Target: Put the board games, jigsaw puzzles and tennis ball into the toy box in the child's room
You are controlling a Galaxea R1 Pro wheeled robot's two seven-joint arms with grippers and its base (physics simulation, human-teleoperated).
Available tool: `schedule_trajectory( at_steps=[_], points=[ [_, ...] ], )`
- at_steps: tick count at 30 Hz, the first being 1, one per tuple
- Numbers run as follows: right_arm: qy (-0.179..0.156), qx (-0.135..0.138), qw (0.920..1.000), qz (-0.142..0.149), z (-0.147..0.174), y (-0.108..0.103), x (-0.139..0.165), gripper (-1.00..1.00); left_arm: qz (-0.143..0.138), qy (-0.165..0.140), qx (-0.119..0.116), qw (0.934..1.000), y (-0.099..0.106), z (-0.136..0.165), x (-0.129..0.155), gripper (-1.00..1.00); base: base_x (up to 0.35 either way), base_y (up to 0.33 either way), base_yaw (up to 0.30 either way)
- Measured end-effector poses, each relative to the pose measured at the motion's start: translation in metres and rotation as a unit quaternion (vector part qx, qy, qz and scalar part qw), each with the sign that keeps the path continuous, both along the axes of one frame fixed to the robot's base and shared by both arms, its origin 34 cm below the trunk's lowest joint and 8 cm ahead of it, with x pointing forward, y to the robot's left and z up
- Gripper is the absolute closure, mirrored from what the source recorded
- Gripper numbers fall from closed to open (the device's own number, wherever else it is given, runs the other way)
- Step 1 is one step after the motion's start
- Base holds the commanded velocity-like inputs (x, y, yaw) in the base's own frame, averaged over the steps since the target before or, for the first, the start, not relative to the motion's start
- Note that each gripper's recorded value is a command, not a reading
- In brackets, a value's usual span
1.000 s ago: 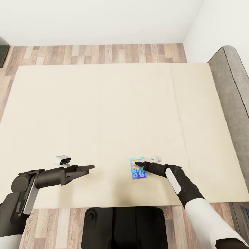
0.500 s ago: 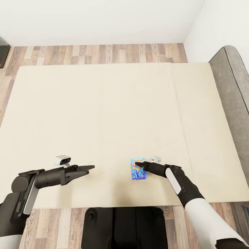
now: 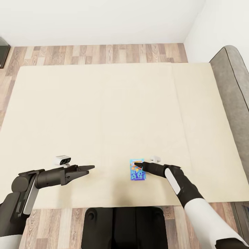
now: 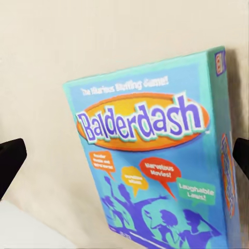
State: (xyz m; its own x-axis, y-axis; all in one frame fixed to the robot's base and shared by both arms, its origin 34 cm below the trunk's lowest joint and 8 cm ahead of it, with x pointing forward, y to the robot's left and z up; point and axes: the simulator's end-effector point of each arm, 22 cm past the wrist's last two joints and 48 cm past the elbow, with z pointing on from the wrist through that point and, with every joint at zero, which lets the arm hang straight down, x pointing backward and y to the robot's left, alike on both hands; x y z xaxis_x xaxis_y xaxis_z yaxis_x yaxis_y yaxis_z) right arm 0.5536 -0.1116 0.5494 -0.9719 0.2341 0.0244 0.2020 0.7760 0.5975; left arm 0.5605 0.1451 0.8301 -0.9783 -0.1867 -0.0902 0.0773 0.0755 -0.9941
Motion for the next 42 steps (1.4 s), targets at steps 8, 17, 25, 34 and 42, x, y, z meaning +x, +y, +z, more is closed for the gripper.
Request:
schedule_trajectory(
  at_steps=[8, 17, 25, 34, 42],
  points=[
    [0.0, 0.003, 0.9997, 0.024, 0.001, 0.011, -0.007, -1.0, 0.0, 0.0, 0.0, 1.0, 0.0, 0.0, 0.0, -1.0, 0.0, 0.031, 0.0],
    [0.0, 0.003, 0.9997, 0.025, 0.001, 0.011, -0.007, -1.0, 0.0, 0.0, 0.0, 1.0, 0.0, 0.0, 0.0, -1.0, 0.0, 0.032, 0.0],
    [0.0, 0.003, 0.9997, 0.025, 0.001, 0.011, -0.007, -1.0, 0.0, 0.0, 0.0, 1.0, 0.0, 0.0, 0.0, -1.0, 0.0, 0.053, 0.0],
    [0.0, 0.003, 0.9997, 0.025, 0.001, 0.012, -0.007, -1.0, 0.0, 0.0, 0.0, 1.0, 0.0, 0.0, 0.0, -1.0, 0.0, 0.041, 0.0],
    [0.0, 0.003, 0.9997, 0.026, 0.001, 0.011, -0.008, -1.0, 0.0, 0.0, 0.0, 1.0, 0.0, 0.0, 0.0, -1.0, 0.0, 0.017, 0.0]
  ],
)
